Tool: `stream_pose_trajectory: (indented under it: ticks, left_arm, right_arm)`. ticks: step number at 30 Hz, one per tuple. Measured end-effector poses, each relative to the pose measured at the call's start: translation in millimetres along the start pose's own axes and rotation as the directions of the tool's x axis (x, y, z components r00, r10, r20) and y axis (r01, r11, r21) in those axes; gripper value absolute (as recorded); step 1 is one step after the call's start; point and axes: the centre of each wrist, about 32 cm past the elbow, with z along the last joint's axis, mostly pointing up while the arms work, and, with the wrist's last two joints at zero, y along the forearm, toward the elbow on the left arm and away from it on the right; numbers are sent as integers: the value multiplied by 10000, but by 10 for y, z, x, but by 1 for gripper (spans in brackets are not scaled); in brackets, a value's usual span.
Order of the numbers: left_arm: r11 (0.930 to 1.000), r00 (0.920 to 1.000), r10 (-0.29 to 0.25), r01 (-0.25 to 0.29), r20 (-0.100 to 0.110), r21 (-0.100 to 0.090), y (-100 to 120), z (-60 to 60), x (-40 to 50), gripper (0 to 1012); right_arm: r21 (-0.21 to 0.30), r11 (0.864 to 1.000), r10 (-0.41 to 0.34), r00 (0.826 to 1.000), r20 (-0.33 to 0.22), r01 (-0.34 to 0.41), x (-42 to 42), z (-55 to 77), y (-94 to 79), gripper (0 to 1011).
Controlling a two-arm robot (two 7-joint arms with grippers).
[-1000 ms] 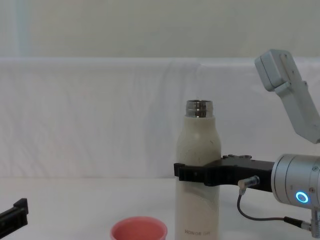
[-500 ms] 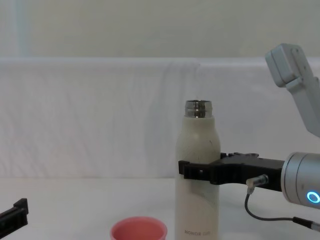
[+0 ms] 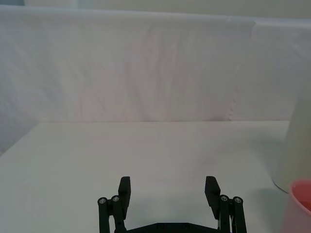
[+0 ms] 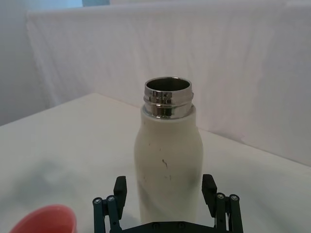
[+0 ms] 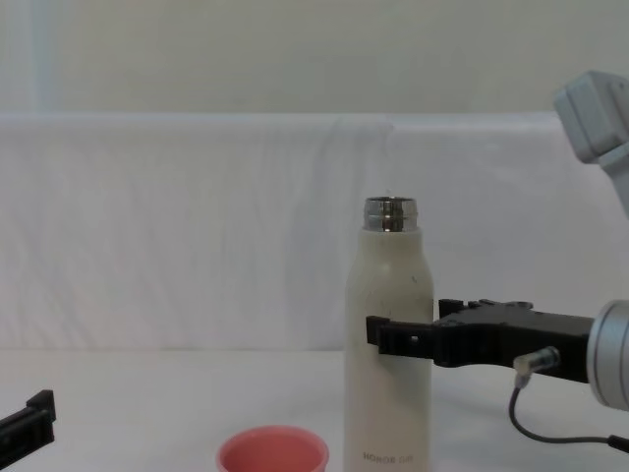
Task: Grasp the thermos with one hand and pour water into the cup lid.
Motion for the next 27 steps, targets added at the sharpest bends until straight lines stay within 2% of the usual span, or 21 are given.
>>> stream_pose_trajectory:
  ticks: [7, 15, 18, 22, 24, 27]
  left_arm:
    - [10000, 10000, -1, 1, 0, -1, 0, 0, 0, 1001]
    - [10000, 10000, 0, 0, 0, -1, 0, 0, 0, 1001]
    - [10000, 10000, -1, 1, 0, 0, 0, 0, 0, 1001]
    - [10000, 10000, 0, 0, 0, 0, 0, 0, 0, 1001]
    - [10000, 10000, 0, 0, 0, 0, 0, 0, 0, 1001]
    - [10000, 10000, -1, 1, 0, -1, 0, 0, 0, 1001]
  right_arm:
    - [83, 9997, -212, 9998, -69, 213, -38, -21, -187, 1000]
    - [412, 9981, -454, 9989, -128, 459, -151, -119, -436, 1000]
    - [502, 9976, -464, 9989, -103, 469, -182, -153, -474, 1000]
    - [632, 9969, -457, 9989, -39, 459, -238, -231, -517, 1000]
    - [706, 9965, -452, 9989, -77, 456, -295, -336, -541, 1000]
    - [713, 9964, -458, 9988, -159, 468, -323, -402, -540, 1000]
